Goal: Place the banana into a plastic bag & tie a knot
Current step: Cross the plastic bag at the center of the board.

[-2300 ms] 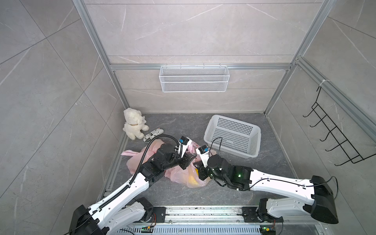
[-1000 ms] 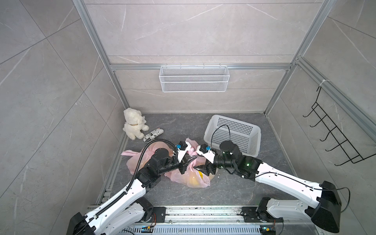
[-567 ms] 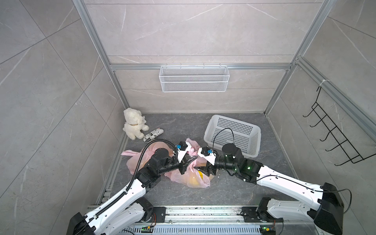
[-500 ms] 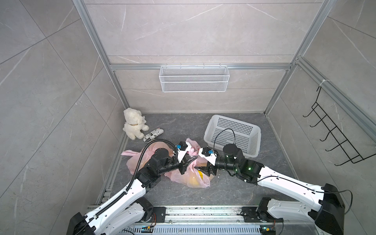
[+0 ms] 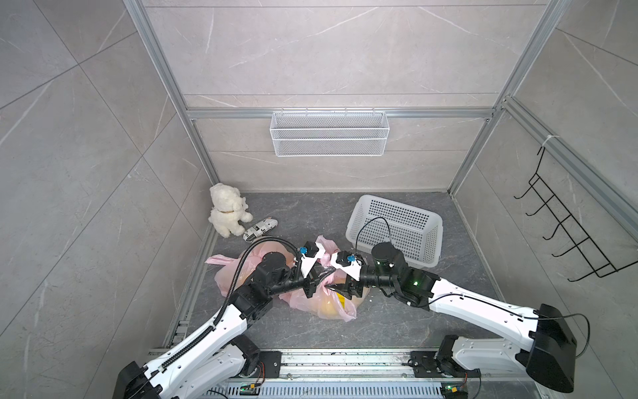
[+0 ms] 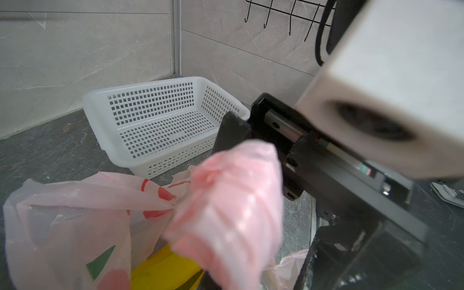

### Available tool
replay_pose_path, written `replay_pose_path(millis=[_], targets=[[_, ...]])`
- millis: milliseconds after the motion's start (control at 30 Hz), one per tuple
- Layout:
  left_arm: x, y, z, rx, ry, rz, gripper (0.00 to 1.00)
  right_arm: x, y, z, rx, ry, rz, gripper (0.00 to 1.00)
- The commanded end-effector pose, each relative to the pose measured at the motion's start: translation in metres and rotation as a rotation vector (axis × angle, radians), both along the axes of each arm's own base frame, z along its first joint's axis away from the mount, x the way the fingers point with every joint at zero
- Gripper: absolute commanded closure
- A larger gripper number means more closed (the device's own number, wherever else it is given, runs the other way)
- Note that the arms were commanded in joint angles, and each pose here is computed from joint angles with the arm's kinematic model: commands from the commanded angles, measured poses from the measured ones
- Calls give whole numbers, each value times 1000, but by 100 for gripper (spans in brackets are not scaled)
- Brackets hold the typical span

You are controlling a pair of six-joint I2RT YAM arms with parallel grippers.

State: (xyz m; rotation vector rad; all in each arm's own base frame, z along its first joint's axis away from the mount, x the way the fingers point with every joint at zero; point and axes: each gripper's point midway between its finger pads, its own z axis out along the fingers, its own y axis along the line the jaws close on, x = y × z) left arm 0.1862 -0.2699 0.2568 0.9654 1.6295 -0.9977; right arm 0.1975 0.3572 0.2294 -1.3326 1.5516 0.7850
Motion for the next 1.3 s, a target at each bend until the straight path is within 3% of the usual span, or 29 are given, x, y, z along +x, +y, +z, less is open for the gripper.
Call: replay_pose_path(millis=[0,233,367,500,733,767,1067,1267], targets=[[-2,1,18,-40,-72,-16,100,-3,2,-2,-24,-7,17,26],[-2,3,19,-42,-84,-7,100,-6,-11,-24,-100,18,-6,42],[-2,0,20,-40,-78,-16,100,-7,-9,-25,-118,32,9,63],[-2,0,19,-41,-73,-18,100,-9,-5,-21,-112,40,27,71],[-1,2,16,-39,-61,-4,100,-4,-6,-11,-75,42,-10,100],[-1,3,15,-37,-58,2,99,0,-9,-9,-70,37,-36,100],[10,16,4,-18,-46,118,54,4,-28,6,-61,4,-116,100],[7,24,2,-31,-51,145,42,8,-37,6,-67,-8,-167,100]])
